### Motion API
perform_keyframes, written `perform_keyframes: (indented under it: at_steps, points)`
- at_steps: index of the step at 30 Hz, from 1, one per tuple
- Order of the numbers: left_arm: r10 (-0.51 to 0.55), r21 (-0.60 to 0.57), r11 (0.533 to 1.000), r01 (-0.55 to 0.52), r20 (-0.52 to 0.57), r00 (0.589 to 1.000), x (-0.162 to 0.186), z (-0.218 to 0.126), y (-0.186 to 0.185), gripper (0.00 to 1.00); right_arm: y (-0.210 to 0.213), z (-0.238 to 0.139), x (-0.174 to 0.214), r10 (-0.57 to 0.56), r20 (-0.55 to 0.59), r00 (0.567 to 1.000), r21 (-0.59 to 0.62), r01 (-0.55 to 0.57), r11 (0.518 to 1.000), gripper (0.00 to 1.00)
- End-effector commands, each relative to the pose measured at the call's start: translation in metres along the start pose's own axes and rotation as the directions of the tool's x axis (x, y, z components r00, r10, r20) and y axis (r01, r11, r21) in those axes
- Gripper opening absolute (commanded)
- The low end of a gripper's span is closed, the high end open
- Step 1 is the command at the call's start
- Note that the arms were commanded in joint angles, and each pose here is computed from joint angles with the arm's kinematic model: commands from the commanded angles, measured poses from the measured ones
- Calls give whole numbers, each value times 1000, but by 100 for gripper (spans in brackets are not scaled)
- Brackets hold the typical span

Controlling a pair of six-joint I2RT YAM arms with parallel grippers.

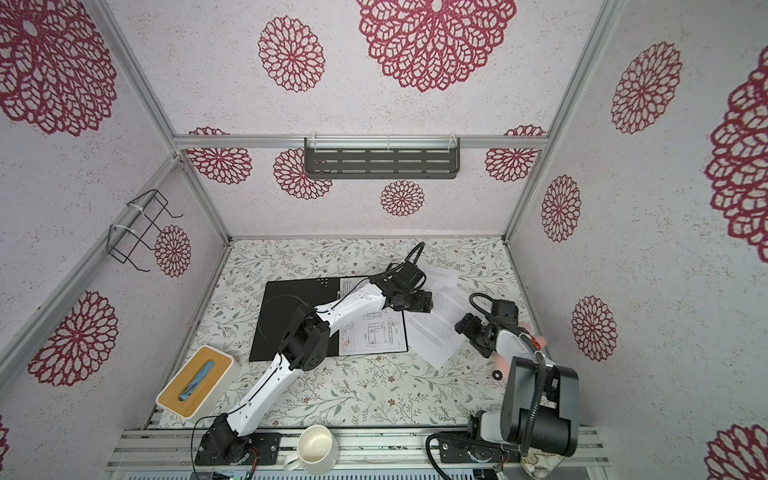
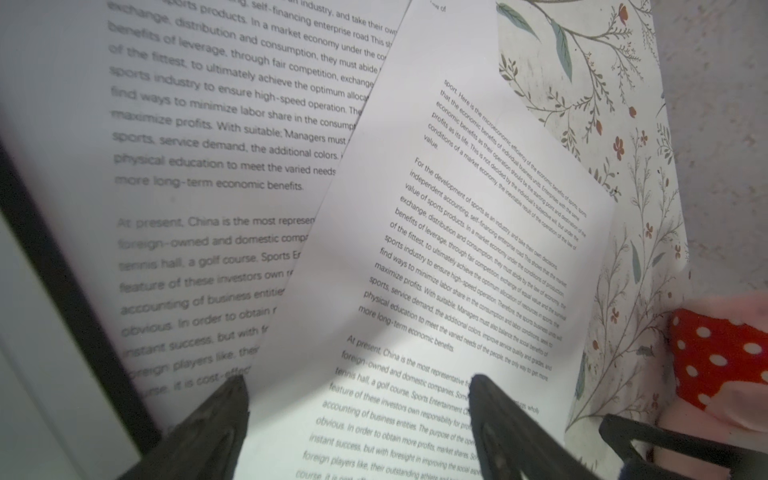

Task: Put the files into the folder

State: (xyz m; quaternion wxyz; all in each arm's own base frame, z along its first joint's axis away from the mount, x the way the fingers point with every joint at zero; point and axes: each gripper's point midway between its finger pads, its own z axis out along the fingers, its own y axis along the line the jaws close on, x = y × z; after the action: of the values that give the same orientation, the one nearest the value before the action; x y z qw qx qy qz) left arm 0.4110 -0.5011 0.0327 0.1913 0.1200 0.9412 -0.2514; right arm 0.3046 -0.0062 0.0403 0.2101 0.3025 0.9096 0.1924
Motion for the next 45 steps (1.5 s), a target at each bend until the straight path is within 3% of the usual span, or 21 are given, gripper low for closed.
perform_keyframes:
  at_steps: [1,18,35,45]
  points:
    - [-3,7,1000,4,-79,997,21,14,5,84,0,4,4,34,-17,999,-21,-35,999,83]
    - [-25,47,998,32,-146,989,36,19,2,81,6,19,10,101,-70,992,-78,-107,991,80]
    - [-63,143,986,82,-137,989,22,10,-13,80,24,23,10,147,-112,983,-183,-165,969,78]
    - [-91,177,977,117,-148,985,23,11,-20,79,31,26,14,135,-144,980,-226,-166,960,71]
